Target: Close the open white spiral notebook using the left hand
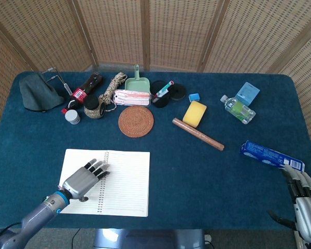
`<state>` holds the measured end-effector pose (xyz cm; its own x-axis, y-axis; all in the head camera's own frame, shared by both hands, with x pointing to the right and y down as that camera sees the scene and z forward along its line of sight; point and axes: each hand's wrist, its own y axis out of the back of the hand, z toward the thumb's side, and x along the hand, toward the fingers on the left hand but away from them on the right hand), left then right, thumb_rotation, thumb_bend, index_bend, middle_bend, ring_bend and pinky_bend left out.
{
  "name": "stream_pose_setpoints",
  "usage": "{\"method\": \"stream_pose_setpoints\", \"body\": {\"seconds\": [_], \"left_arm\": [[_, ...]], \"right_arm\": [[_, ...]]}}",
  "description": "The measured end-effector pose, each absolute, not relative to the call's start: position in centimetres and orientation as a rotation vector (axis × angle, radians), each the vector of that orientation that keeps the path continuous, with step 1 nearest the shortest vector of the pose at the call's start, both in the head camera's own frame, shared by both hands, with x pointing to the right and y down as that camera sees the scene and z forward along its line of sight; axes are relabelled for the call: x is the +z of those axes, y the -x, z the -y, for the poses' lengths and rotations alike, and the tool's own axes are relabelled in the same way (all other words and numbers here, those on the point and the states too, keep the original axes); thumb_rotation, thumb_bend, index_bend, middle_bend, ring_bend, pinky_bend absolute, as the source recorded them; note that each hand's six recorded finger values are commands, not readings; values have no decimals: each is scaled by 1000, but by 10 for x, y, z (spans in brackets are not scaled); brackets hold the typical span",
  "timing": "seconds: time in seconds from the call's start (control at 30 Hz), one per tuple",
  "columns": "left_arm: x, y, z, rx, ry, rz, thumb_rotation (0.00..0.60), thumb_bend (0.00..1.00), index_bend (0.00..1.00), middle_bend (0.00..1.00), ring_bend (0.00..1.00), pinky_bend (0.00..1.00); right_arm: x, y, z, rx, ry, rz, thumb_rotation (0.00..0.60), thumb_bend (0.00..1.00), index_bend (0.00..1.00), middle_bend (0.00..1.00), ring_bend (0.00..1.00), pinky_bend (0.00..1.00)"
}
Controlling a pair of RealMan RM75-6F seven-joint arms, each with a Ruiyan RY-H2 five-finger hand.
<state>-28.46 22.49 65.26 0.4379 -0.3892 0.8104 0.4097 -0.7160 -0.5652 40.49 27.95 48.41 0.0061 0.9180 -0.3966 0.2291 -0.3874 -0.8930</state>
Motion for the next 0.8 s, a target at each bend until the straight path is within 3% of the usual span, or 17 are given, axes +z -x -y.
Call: {"method": "stream_pose_setpoints", "body": {"seconds": [0.8], "left_arm": [[638,327,-258,-1449,1933,124,600,22,95,90,0,0]], "right_arm": [[484,-402,-281,1419,1666,1186,600,0,0,0,0,0]]}}
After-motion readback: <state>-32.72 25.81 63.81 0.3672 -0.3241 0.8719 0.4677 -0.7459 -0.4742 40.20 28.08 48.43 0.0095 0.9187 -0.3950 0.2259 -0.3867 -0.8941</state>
